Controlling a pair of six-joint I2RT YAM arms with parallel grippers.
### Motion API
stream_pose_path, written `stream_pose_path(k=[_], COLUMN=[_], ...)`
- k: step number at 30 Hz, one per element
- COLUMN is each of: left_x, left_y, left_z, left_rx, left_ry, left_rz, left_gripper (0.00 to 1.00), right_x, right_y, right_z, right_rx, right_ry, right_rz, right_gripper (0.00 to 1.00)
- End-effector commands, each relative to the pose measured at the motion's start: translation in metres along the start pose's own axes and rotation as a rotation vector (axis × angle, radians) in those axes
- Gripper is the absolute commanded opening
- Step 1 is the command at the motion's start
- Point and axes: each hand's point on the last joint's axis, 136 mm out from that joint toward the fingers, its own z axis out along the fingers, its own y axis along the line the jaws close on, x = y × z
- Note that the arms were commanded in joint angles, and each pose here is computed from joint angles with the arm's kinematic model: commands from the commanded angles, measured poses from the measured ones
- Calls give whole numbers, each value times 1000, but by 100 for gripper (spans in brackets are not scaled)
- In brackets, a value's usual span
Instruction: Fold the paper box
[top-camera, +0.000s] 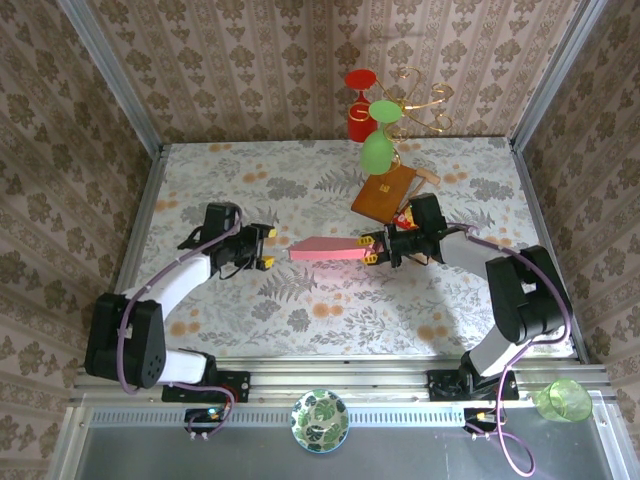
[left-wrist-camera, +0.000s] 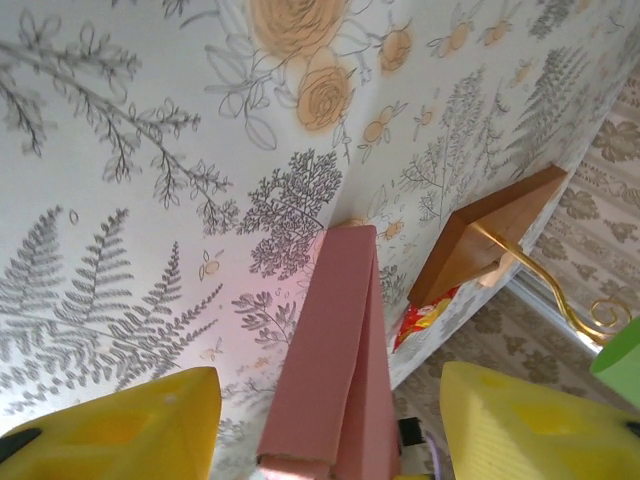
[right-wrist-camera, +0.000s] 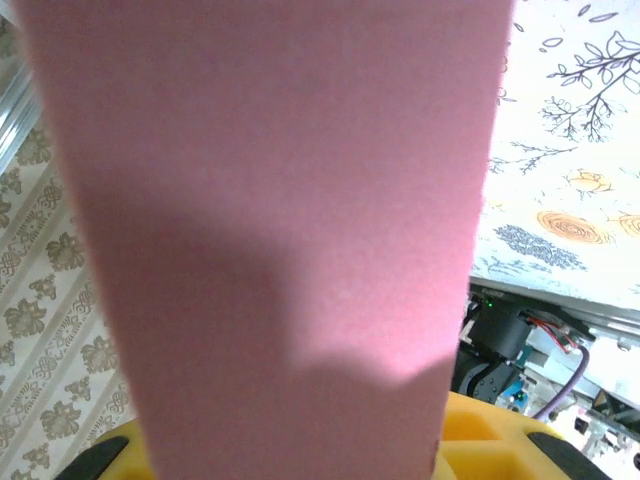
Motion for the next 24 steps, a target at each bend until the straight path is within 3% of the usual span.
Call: stream_pose_path(k=[1, 6, 18, 24], left_x=[11, 20, 29, 27], left_y=[7, 21, 12, 10], left_z=[15, 29, 61, 74], left_rx=[-20, -72, 4, 38], left_ry=[64, 120, 183, 199], left_rz=[-154, -176, -213, -227], left_gripper=[62, 62, 63, 54], right_x=[5, 5, 9, 9], right_y=[0, 0, -1, -2], right_z=[1, 0, 1, 0], right_rx=[17, 18, 38, 45], right_ry=[54, 66, 97, 102], right_rz=[26, 21, -4, -10], right_gripper=[27, 27, 27, 26])
